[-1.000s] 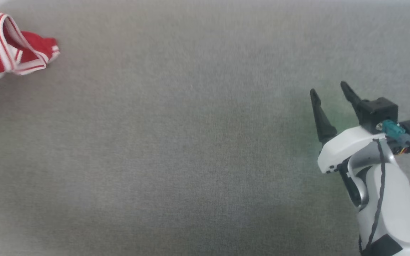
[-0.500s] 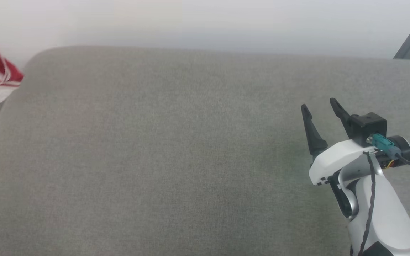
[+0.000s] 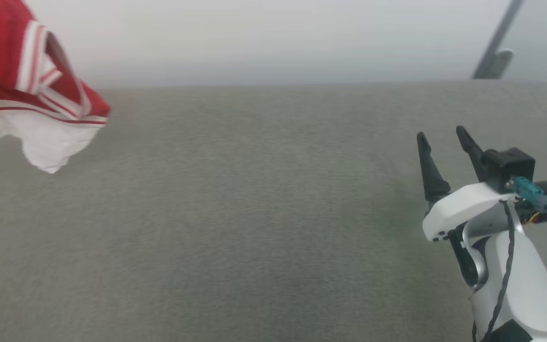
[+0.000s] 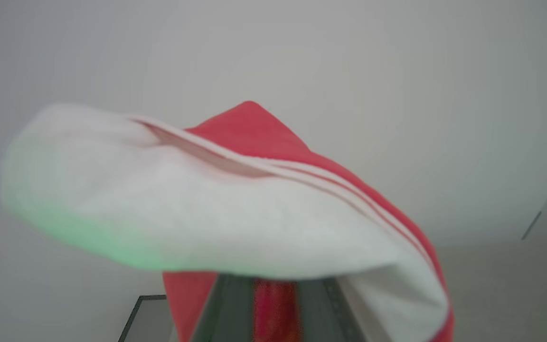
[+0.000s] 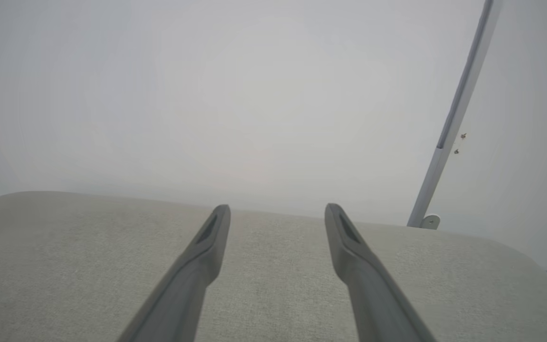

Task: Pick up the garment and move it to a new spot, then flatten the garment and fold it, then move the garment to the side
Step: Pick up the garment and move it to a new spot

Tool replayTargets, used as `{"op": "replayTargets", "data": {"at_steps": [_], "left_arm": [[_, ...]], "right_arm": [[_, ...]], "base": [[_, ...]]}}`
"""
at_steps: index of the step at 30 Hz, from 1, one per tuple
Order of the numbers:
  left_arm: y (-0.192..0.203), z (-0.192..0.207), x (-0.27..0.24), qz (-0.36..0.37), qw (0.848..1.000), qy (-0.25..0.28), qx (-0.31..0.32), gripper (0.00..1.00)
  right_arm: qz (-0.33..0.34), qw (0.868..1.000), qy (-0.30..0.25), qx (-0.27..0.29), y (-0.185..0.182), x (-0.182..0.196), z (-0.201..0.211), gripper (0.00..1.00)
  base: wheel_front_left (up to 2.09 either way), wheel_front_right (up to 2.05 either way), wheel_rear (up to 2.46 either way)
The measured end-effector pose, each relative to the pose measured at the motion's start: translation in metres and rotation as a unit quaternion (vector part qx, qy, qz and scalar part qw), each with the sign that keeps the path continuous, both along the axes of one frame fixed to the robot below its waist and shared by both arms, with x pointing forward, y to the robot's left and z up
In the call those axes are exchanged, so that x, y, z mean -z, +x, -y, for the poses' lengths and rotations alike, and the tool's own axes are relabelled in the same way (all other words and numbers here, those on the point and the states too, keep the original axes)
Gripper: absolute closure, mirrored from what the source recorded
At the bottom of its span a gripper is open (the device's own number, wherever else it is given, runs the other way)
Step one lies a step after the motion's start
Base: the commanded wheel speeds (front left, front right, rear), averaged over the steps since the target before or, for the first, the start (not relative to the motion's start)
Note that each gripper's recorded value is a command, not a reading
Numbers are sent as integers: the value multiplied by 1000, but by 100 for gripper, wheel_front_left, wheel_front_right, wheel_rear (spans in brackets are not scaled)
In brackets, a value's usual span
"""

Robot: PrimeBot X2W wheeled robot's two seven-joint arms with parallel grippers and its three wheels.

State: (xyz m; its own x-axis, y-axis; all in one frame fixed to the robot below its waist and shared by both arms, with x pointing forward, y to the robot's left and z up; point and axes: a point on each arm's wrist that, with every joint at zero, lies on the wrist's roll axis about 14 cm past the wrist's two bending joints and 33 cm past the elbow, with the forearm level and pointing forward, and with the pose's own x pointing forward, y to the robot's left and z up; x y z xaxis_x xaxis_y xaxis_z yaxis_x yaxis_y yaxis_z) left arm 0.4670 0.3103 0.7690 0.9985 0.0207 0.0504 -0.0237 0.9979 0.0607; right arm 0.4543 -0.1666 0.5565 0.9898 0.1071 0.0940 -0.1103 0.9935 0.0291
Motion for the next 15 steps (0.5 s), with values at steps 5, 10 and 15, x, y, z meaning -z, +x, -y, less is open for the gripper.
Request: {"op": "replayTargets", "data": {"at_steps": [5,10,15], "left_arm": [[15,60,10,-9,998,-1,65,100],[31,128,25,-23,990,-4,142,100],[41,200,40,-37,973,-11,229,100]], "right_arm": [[6,999,-3,42,-7,-3,32,0],[5,996,-7,92,-18,-2,71,0],[3,989,-8,150,-36,4,113,0]], "base": [[0,0,0],[0,0,0],[0,0,0]]}}
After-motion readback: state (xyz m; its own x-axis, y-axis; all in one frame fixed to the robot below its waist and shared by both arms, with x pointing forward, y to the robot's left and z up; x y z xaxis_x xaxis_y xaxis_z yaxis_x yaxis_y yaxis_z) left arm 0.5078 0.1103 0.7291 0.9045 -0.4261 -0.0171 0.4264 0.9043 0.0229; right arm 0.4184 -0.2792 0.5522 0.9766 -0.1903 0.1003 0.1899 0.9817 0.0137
